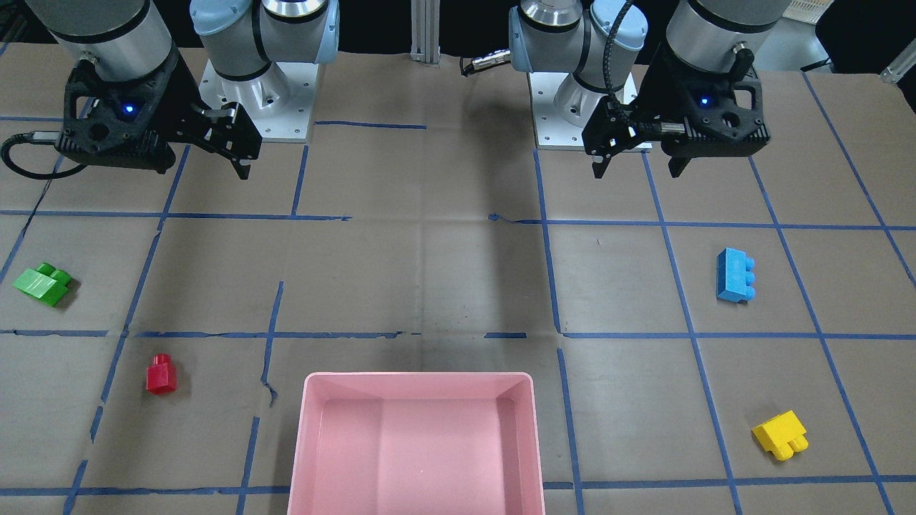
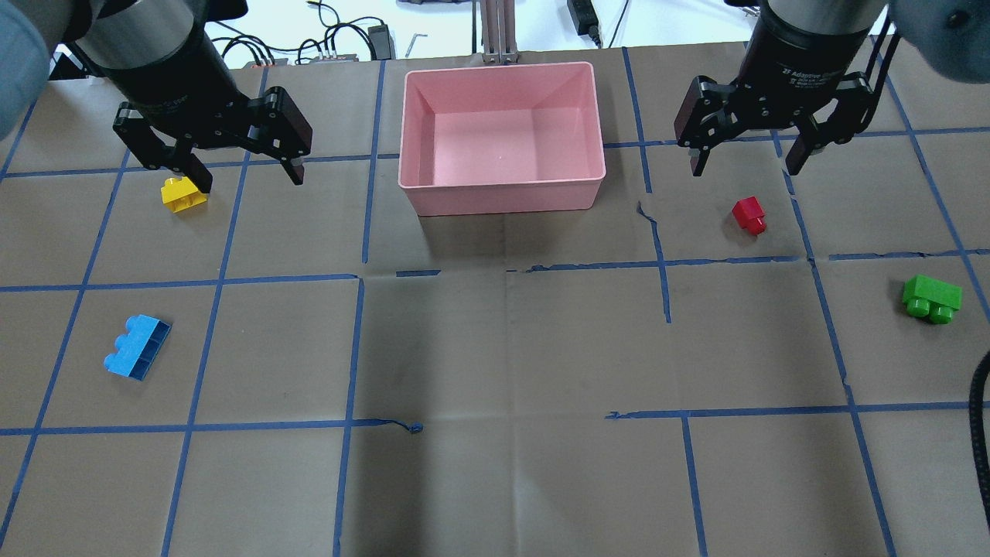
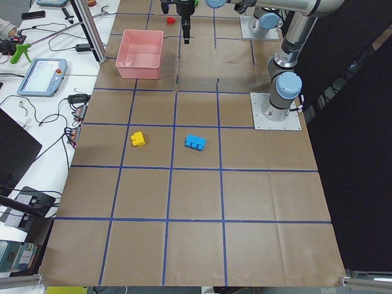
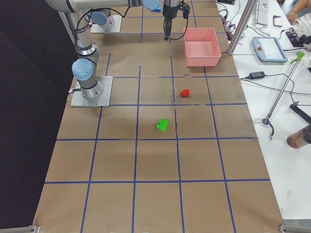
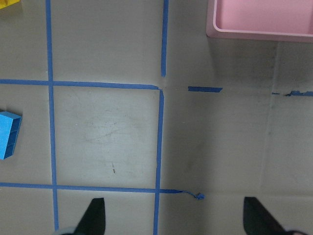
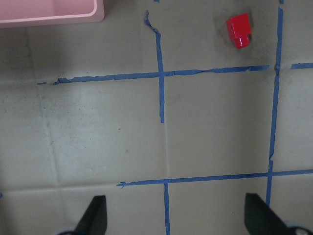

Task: Put all blocks into box

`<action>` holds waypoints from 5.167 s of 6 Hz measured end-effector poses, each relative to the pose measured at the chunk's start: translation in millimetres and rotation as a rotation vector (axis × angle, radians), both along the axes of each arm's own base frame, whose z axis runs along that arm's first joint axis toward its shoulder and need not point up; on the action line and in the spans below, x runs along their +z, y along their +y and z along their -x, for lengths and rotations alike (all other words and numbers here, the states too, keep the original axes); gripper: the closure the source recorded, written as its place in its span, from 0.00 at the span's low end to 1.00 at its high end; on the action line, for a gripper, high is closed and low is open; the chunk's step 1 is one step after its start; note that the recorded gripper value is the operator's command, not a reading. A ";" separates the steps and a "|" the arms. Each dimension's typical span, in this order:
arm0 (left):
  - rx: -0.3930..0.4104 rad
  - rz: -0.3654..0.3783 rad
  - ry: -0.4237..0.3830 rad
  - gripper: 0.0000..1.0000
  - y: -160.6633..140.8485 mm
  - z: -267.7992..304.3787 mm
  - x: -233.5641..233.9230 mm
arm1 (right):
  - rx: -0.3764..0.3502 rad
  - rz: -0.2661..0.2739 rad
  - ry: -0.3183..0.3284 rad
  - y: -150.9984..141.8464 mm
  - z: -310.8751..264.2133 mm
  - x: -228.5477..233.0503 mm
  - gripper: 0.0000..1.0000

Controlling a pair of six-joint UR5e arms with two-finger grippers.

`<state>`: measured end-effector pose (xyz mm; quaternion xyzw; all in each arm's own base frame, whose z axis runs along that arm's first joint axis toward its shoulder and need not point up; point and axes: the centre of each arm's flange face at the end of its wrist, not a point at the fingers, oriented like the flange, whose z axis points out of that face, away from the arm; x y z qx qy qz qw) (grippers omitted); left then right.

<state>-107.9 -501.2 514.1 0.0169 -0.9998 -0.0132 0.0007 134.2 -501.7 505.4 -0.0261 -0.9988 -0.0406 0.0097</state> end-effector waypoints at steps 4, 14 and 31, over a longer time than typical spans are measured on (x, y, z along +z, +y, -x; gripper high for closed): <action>-0.142 -0.060 0.053 0.01 -38.8 -181.0 -53.5 | -0.050 0.001 0.001 -7.3 26.3 -0.7 0.00; -0.416 -0.033 0.037 0.04 -0.5 -285.9 -277.6 | -0.394 0.062 0.036 -33.6 384.5 -199.1 0.01; -0.930 0.065 0.084 0.75 -155.9 -92.9 -179.2 | -0.426 0.014 0.038 12.1 400.6 -319.2 0.51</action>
